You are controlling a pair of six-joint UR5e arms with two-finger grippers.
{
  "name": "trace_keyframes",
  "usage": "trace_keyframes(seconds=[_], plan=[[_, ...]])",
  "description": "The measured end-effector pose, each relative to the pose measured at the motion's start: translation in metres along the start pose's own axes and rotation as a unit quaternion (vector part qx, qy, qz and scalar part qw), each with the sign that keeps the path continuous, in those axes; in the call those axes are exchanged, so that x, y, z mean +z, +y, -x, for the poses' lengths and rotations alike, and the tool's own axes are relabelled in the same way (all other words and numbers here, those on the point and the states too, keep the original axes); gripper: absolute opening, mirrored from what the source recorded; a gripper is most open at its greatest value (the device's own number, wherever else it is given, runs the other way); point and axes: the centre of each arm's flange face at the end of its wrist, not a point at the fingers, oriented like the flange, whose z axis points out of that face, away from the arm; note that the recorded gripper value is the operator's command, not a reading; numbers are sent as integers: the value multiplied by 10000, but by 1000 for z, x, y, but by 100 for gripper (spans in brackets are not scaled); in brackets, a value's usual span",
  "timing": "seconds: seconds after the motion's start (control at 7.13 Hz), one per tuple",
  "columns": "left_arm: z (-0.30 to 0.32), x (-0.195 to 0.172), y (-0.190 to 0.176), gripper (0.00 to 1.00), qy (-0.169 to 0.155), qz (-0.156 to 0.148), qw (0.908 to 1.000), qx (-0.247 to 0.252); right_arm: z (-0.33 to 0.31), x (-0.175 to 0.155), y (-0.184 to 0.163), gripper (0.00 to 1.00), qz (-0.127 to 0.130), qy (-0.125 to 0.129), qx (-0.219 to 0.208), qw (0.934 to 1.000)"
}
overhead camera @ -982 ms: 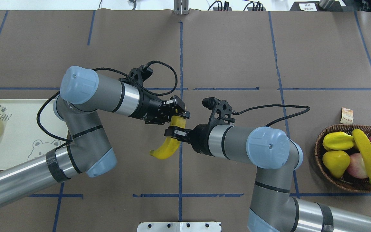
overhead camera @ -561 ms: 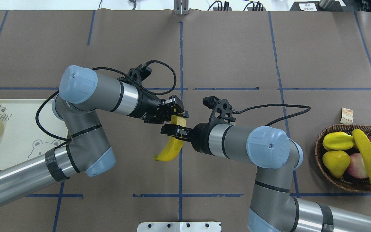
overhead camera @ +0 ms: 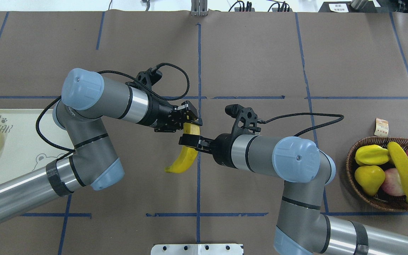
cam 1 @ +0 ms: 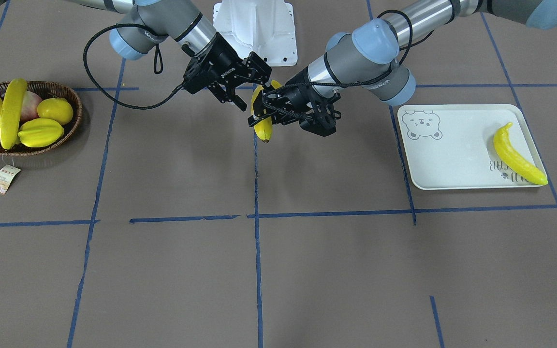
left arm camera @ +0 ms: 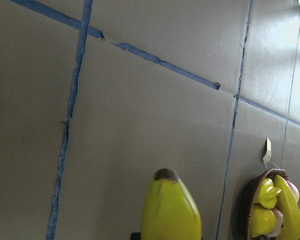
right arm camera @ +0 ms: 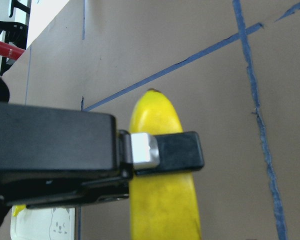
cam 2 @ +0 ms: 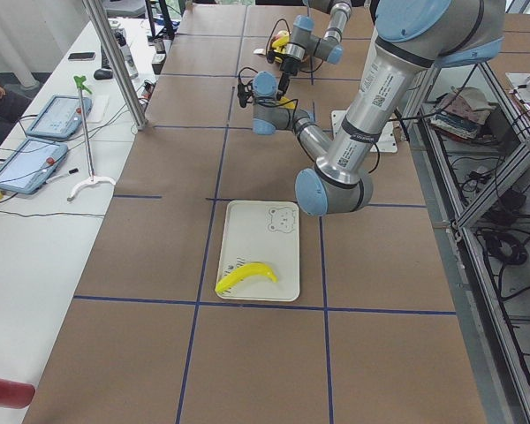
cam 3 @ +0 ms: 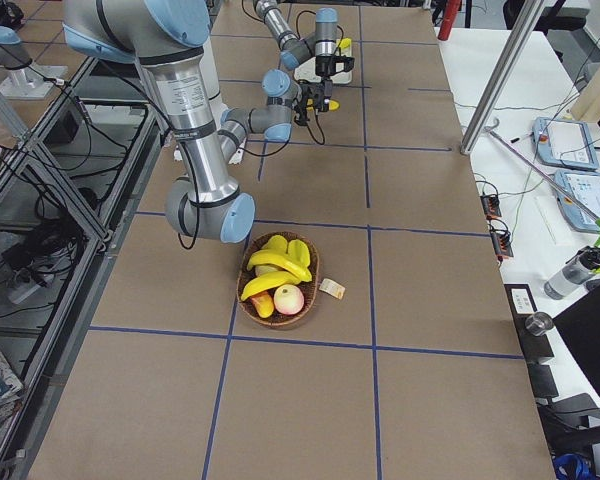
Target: Transfer all bananas from basket to plate
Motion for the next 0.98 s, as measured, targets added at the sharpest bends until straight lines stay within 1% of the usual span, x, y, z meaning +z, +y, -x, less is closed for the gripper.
trace_keyframes(seconds=[0.14, 0.28, 0.42, 0.56, 0.7, 0.84, 0.98], plan=[[5, -3, -10, 0, -197, -90, 9997, -114, -2, -1, -4, 99, -15, 163, 0, 9999], [8, -6, -19, 0, -426, -193, 9986, -246, 3, -10, -9, 99, 15, 440, 2, 9990], [7, -10, -25, 0, -667, -281, 9968, -340, 12, -29, -15, 99, 115, 757, 35, 9971], [3, -14, -26, 0, -973, -342, 9941, -344, 18, -51, -22, 99, 216, 1092, 103, 9937], [-3, -23, -24, 0, -1354, -401, 9896, -274, 21, -68, -26, 99, 263, 1409, 147, 9896], [-8, -37, -20, 0, -1785, -478, 9826, -184, 20, -81, -32, 99, 322, 1742, 108, 9841], [-11, -55, -13, 0, -2272, -535, 9724, -36, 15, -94, -40, 99, 410, 2063, 2, 9776]])
